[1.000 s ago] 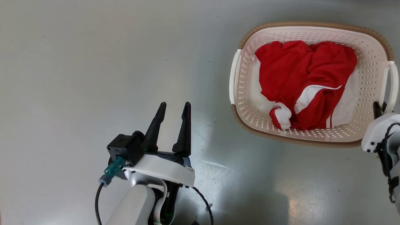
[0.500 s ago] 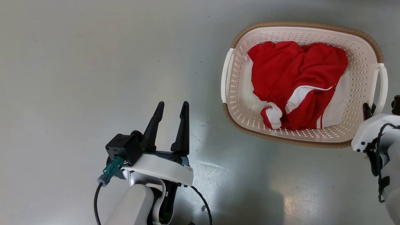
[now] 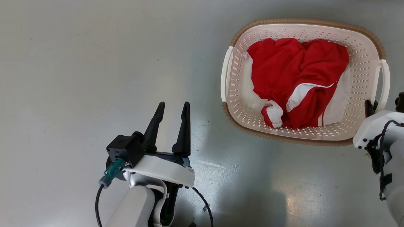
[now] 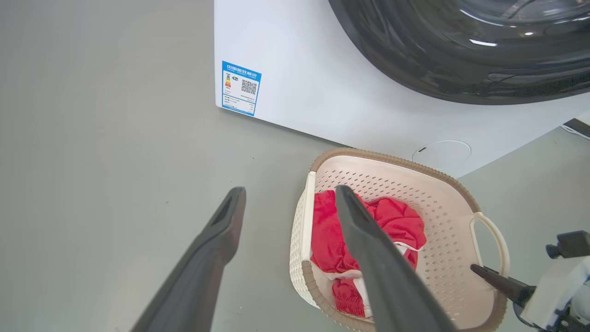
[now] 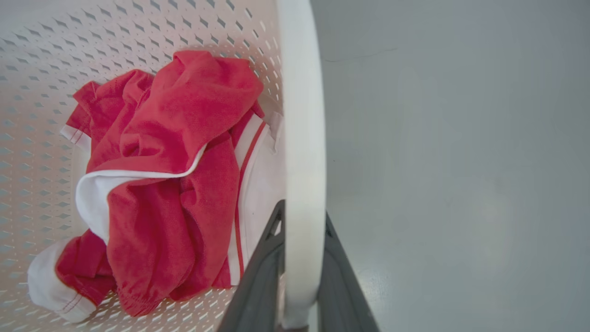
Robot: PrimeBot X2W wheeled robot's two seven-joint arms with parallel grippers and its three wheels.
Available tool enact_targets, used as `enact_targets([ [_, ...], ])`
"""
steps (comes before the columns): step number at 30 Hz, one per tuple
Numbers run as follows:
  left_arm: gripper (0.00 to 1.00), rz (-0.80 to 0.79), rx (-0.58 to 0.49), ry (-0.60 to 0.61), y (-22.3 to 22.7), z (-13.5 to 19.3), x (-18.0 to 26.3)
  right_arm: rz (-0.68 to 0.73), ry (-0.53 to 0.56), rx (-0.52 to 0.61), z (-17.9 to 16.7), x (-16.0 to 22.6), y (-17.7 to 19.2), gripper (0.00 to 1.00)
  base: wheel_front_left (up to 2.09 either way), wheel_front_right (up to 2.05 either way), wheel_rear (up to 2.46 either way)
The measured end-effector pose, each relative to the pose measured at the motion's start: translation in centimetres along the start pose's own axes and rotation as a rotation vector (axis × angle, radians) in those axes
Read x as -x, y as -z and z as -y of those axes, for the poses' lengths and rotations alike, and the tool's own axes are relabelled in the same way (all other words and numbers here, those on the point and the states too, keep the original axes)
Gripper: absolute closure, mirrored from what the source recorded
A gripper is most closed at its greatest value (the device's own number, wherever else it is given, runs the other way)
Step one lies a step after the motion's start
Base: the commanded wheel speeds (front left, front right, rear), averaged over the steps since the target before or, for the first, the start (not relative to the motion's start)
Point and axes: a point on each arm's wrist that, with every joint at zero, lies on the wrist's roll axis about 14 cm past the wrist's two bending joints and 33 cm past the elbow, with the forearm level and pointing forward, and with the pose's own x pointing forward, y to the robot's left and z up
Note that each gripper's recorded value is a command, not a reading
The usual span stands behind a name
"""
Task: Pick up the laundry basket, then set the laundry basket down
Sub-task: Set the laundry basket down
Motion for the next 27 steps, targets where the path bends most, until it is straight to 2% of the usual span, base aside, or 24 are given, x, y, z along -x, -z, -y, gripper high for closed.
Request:
enact_targets([
  [27,0.00,-0.009,-0.006,0.003,0.44,0.10,-0.31,0.007,-0.019,-0.027,-1.00,-0.32,0.06,1.00,0.00,0.00,0.00],
])
